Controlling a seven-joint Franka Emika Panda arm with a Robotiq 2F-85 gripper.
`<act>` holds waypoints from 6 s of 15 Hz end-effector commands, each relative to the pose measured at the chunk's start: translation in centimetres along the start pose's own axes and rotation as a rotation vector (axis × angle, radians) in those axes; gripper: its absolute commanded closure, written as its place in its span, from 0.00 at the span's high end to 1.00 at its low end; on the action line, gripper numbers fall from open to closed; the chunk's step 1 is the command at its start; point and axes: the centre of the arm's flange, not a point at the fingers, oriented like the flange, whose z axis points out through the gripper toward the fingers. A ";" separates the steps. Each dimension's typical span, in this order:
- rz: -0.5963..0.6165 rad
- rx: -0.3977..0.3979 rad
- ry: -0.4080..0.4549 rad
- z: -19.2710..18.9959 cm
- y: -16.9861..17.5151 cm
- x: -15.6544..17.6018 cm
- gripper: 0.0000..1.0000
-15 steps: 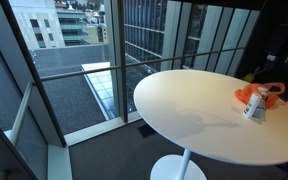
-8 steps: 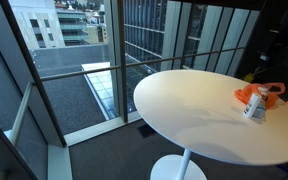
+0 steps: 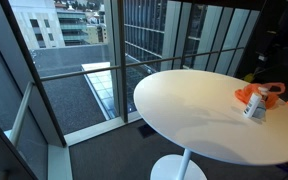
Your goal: Put the roll on stick inside the plastic bag
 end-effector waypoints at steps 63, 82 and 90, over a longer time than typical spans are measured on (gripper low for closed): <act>0.663 0.038 0.145 7.7 19.0 18.2 0.11; 0.815 -0.012 0.063 13.0 28.4 18.0 0.11; 0.842 -0.023 0.088 12.3 29.5 18.6 0.11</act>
